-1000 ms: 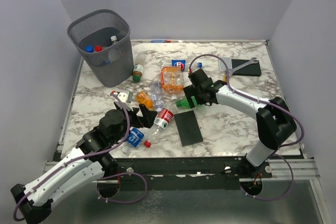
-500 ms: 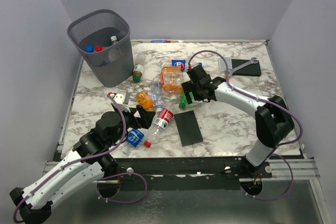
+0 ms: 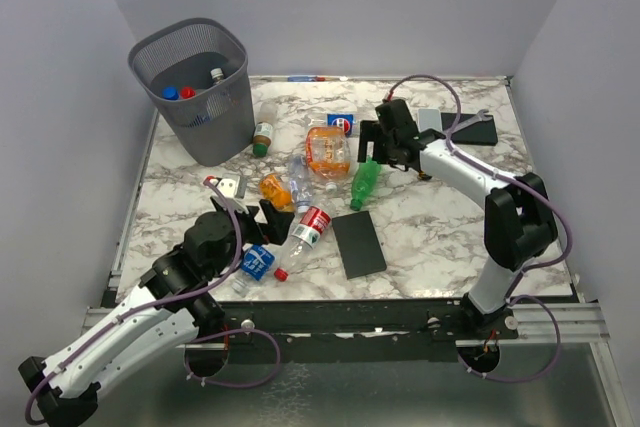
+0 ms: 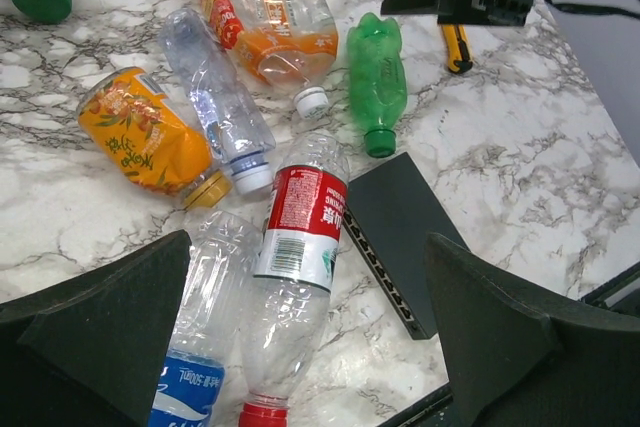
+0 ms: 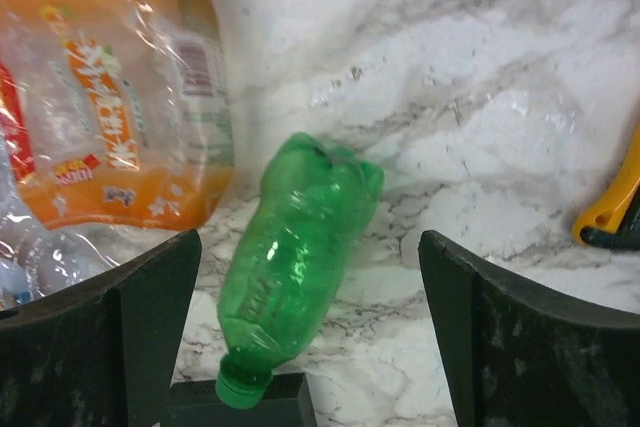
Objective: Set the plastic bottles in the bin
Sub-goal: Pick up the plastic bottle at the center of the board.
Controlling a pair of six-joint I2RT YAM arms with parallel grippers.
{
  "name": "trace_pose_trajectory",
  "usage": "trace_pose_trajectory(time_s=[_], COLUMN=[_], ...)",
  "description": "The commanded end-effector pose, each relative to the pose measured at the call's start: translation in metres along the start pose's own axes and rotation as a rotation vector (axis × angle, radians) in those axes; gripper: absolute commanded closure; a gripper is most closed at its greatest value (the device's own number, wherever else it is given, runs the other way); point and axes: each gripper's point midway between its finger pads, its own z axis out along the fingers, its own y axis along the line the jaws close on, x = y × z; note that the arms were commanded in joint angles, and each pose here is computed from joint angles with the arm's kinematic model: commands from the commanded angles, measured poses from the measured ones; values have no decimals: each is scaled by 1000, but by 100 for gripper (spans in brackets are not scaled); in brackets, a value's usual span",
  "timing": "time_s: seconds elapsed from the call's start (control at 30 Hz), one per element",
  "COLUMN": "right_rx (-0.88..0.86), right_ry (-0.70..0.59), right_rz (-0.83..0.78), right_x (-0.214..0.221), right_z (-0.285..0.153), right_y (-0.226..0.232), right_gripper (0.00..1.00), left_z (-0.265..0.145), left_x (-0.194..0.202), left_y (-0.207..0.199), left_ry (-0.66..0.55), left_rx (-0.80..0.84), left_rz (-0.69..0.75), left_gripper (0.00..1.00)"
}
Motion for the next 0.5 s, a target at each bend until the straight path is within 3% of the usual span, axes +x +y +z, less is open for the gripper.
trace_pose_trajectory(time_s=[0.0,0.2,0.47], right_rx=[7,-8,-38], right_ry=[31,123,151], right_rz=[102,140,183], right_x=[26,70,68], right_z=[2,16,38], right_y=[-4,-8,0], right_gripper=[5,4,8], left_z=[-4,0,0], left_x=[-7,-2,-3], left_y=[3,3,4], left_ry=[-34,-7,-14], left_rx=[-21,-22,-29], left_rz=[-14,4,2], left_gripper=[1,1,1])
